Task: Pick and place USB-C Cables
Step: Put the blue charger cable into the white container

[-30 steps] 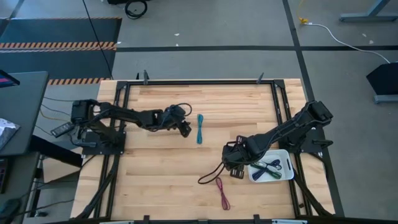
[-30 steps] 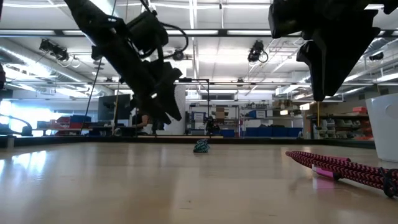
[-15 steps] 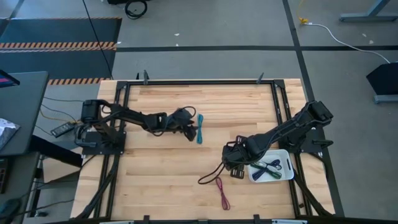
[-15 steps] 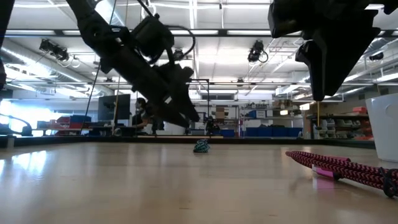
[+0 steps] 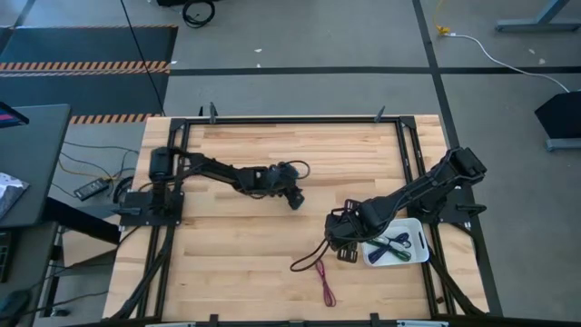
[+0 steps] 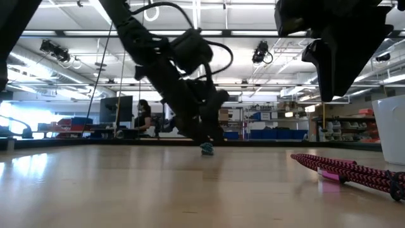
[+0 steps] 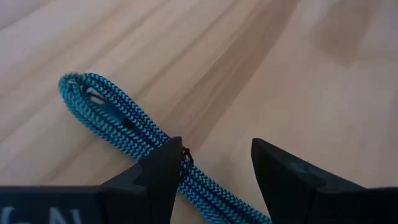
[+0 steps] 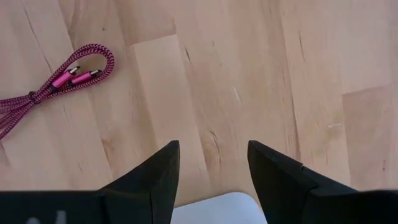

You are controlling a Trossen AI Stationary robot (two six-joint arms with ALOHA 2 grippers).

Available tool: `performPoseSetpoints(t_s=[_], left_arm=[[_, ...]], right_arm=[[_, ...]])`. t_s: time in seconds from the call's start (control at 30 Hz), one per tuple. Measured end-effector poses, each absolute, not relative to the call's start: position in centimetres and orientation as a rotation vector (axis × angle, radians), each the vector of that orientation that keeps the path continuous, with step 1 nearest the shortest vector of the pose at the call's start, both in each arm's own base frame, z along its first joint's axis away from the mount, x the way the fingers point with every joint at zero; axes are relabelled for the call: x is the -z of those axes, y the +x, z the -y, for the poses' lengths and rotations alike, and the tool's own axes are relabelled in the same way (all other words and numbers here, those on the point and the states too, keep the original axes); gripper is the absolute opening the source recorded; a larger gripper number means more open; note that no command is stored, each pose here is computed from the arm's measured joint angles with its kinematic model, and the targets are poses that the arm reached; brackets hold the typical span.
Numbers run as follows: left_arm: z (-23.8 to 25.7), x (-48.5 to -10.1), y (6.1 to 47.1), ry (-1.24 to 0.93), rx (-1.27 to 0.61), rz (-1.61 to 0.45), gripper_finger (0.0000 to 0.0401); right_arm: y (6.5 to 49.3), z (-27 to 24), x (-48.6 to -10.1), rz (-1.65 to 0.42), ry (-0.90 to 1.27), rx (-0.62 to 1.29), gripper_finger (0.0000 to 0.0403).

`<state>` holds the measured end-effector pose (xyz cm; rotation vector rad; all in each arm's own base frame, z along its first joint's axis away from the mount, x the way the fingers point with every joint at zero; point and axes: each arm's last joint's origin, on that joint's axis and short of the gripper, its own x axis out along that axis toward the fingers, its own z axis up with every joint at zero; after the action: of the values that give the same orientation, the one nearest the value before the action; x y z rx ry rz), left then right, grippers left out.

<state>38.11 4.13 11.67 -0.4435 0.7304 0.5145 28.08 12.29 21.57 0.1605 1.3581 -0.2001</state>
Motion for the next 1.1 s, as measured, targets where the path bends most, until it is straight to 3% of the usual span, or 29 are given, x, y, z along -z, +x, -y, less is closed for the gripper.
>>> performPoseSetpoints(t_s=[0.47, 1.1], left_arm=[[-2.4, -14.3, 39.5, -0.231, -0.653, -0.914, 0.0203], [-1.6, -11.8, 37.6, -0.188, -0.627, -1.019, 0.0203]], right_arm=[[27.7, -13.3, -21.6, -1.356, 0.146, 0.176, 0.0195], [27.9, -13.4, -21.6, -1.335, 0.153, 0.165, 0.0195]])
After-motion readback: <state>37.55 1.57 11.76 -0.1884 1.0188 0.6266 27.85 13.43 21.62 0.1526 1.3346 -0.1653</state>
